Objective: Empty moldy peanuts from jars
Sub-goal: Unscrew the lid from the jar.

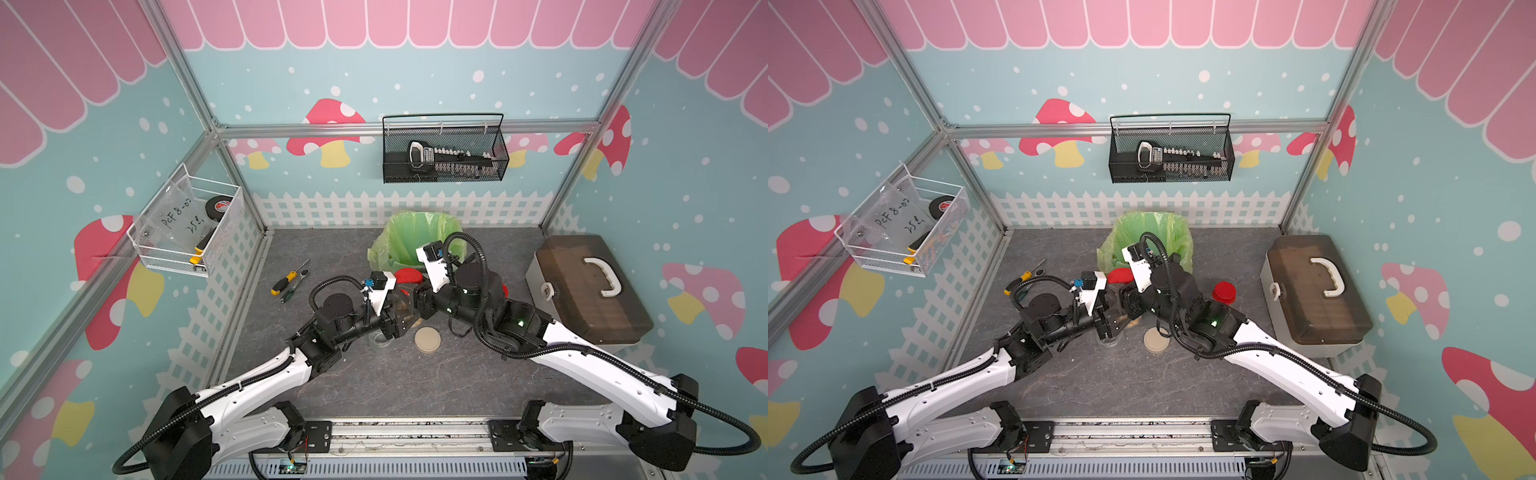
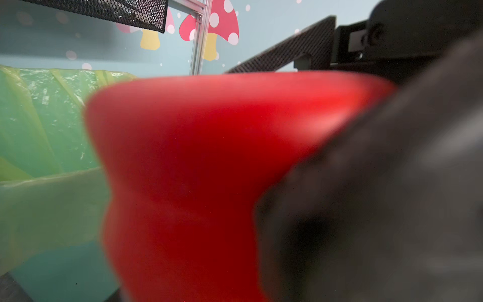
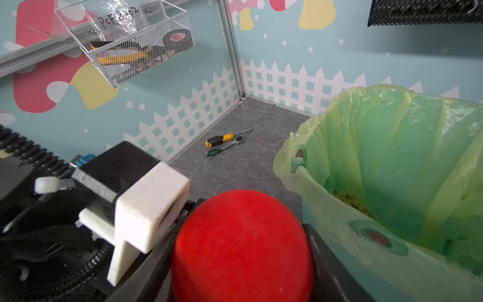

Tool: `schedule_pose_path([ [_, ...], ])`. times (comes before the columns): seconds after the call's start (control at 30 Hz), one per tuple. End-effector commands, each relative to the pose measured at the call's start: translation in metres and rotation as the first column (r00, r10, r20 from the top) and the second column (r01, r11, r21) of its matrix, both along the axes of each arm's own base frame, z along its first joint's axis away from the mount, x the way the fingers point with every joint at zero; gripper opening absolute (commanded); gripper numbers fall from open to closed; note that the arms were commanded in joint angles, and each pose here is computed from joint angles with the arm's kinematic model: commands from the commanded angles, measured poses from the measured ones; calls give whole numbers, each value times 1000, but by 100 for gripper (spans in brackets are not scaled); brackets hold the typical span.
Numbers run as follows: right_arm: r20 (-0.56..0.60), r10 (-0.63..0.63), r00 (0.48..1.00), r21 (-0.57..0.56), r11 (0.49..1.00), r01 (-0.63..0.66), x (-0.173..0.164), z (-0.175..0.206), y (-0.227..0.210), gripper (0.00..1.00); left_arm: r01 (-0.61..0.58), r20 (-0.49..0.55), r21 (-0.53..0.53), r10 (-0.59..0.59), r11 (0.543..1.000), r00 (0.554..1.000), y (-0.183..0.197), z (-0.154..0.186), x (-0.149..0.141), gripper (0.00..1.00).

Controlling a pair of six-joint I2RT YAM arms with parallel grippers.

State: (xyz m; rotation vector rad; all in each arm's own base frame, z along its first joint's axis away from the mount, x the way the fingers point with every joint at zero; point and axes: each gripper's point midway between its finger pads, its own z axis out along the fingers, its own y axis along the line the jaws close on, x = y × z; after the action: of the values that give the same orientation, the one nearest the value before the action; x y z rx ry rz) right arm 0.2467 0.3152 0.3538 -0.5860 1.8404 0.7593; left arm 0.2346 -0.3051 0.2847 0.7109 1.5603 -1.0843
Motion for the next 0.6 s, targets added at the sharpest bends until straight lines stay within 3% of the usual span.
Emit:
schedule_pose_path([
  [0.0,-7,24,1000,50,998,-24,1,10,-12,54,102,61,-49,-99,994,993,-6,22,-20,66],
  [0.1,-27,136,990,103,986,-133,-7,17,-14,48,149,58,-60,-146,987,988,-10,24,-26,66],
  [0.27,-27,350,936,157,926,-342,-23,22,-20,46,218,67,-82,-212,973,975,-13,29,-37,66],
  [0.4,47,538,842,193,822,-536,-49,31,-16,46,311,74,-107,-304,945,950,-16,35,-51,66],
  [0.57,105,672,733,224,702,-676,-64,43,-12,47,397,69,-116,-391,911,918,-21,35,-63,66],
])
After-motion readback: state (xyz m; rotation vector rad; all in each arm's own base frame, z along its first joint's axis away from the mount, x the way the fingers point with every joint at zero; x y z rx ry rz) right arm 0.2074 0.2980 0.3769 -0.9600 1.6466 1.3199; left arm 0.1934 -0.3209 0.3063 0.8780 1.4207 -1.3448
